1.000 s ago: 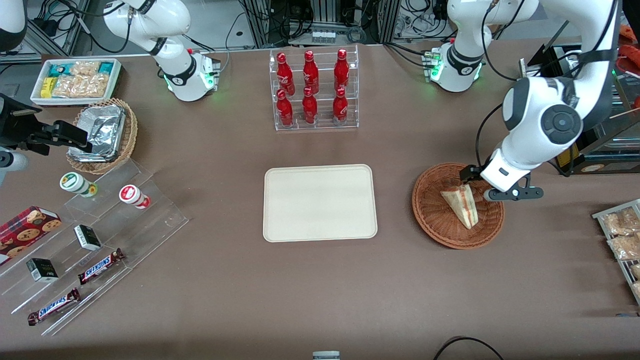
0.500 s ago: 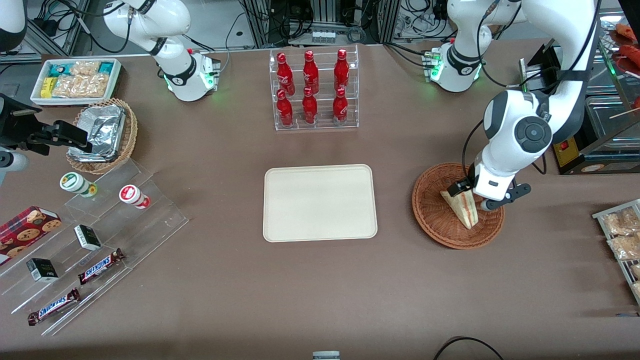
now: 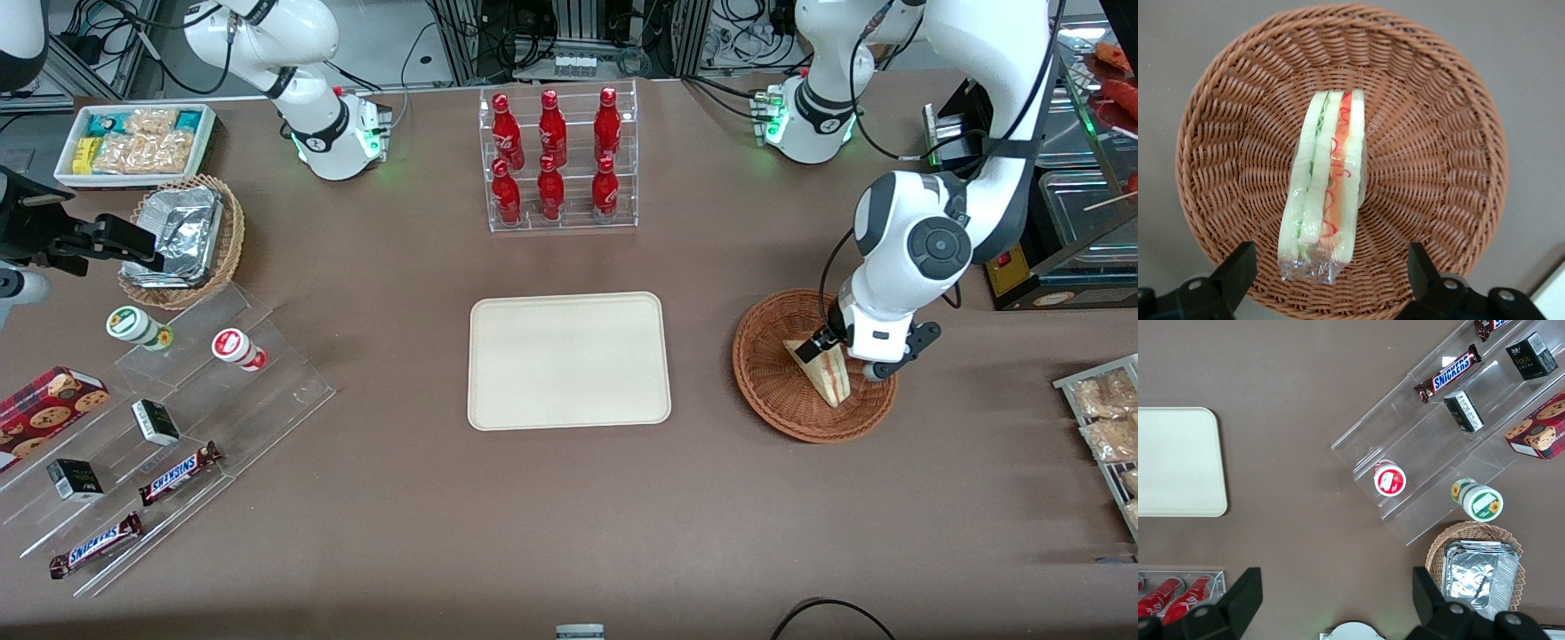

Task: Place sandwich from basket to tray
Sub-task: 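Lower the left gripper and grasp the wrapped sandwich in the basket, then lift the sandwich and carry it over the cream tray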

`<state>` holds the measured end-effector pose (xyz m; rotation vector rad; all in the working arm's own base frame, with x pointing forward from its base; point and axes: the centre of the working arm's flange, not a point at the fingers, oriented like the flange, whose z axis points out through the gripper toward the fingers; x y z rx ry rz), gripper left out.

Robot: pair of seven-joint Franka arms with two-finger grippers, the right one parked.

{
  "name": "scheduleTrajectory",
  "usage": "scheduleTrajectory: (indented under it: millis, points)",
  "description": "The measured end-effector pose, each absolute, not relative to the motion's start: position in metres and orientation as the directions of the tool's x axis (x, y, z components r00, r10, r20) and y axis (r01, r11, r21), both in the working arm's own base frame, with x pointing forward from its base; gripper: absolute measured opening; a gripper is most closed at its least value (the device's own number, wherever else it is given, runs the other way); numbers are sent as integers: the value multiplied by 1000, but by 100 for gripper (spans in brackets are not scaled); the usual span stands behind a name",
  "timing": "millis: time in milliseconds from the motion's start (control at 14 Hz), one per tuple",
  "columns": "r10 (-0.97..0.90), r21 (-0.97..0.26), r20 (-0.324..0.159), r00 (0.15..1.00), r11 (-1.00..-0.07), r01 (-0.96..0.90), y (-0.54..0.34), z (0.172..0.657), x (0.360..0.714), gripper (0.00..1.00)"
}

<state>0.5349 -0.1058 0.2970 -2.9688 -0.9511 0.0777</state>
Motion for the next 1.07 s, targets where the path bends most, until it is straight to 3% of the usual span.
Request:
scheduleTrajectory:
  millis: [429, 500, 643, 857, 1071]
  points:
    - [584, -71, -79, 808, -811, 580, -104, 267, 533, 100]
    - [585, -74, -82, 807, -811, 580, -104, 265, 533, 94]
    - [585, -77, -84, 807, -811, 580, -102, 263, 533, 68]
    - [571, -83, -77, 817, -820, 566, -102, 263, 533, 39]
    - [560, -86, -71, 825, -828, 555, -102, 267, 534, 24]
